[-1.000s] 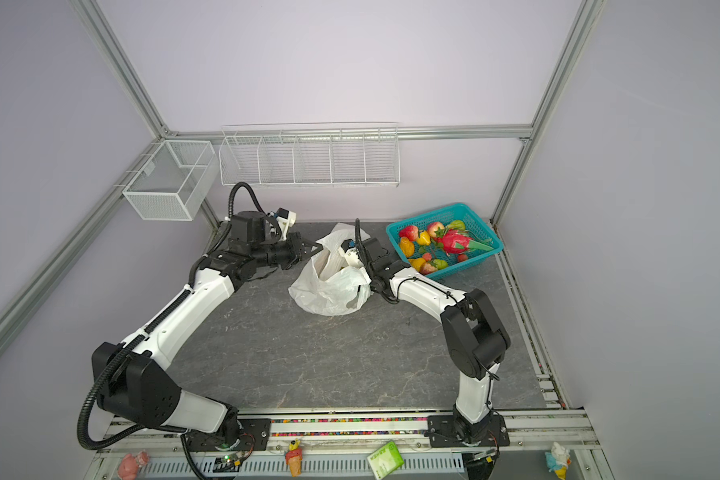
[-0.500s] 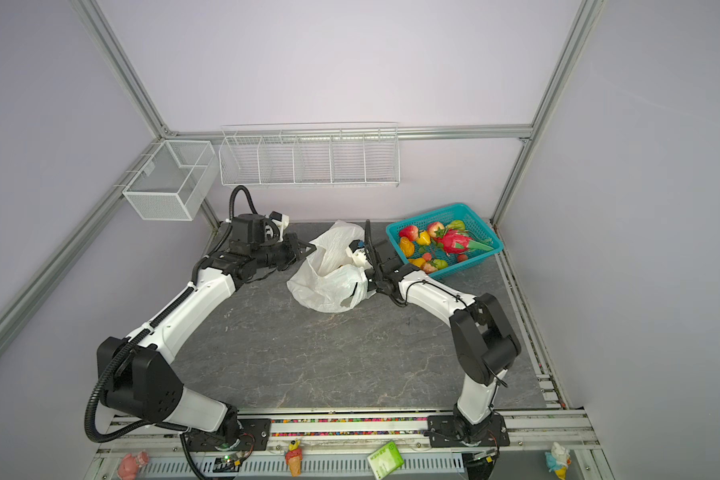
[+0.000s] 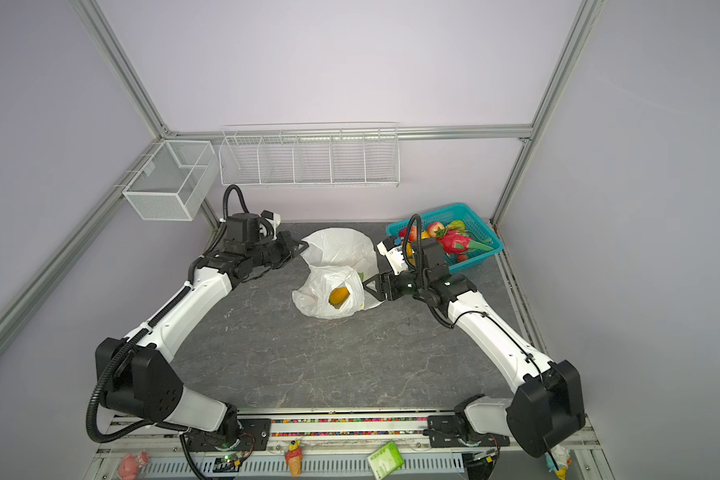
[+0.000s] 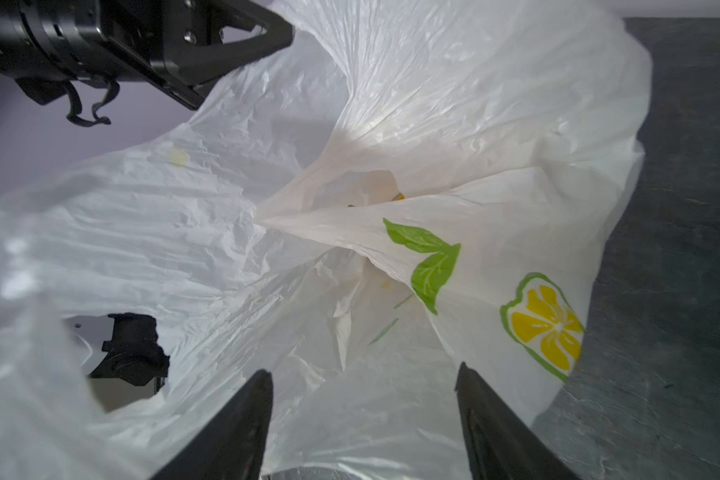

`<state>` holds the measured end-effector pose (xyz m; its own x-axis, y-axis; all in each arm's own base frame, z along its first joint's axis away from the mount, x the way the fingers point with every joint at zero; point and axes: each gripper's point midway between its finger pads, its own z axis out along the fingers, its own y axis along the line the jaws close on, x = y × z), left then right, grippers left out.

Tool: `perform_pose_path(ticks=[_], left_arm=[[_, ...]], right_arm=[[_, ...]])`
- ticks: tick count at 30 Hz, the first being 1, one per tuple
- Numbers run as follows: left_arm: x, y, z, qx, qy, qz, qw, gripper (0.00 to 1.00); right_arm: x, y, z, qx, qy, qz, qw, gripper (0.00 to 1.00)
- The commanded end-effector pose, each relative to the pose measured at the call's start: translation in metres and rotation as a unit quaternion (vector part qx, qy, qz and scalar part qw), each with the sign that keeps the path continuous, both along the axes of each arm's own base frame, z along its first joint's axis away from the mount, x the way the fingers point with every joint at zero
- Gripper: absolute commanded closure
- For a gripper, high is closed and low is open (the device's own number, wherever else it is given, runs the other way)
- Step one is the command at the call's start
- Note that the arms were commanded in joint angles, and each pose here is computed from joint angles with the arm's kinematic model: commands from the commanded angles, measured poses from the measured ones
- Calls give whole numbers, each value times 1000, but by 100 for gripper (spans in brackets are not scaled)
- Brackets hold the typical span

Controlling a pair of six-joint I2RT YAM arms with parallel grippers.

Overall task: Place the fake fruits into the plastic bag and tie a complex knot
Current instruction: 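Move the right gripper back over the basket toward the yellow pears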

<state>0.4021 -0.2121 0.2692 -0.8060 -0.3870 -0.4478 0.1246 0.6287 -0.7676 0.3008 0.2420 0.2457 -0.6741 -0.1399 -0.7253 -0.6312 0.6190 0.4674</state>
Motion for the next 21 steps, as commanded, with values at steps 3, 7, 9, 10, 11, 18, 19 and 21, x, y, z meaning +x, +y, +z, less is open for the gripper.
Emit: perform_pose_path(ticks=[3,7,9,10,11,18,19,21], left_arm=[[-5,2,15,-3,-16,-4,1000,100],[-6,6,27,-6,-24,-4,1000,100],[-6,14,31,2,-33,9,999,100],[-6,16,32,8,-38,14,999,100],[-6,19,33,16,-43,19,999,100],[-8,21,32,21,-44,16,999,100],[-9,21,33,20,-44,16,999,100],[-9,21,32,21,-45,17,999,100]], right_arm=[[7,-5,-1,-18,7,-40,999,27],[11,5,19,17,-3,-26,1000,27],[19,-18,21,-19,-22,-72,997,26],[25,-34,18,-46,-27,-106,993,25],[33,-56,13,-84,-30,-149,985,23],[99,-178,-25,-194,17,-331,923,16],[107,-183,-31,-201,30,-334,921,16],[128,-185,-40,-216,40,-329,918,15]])
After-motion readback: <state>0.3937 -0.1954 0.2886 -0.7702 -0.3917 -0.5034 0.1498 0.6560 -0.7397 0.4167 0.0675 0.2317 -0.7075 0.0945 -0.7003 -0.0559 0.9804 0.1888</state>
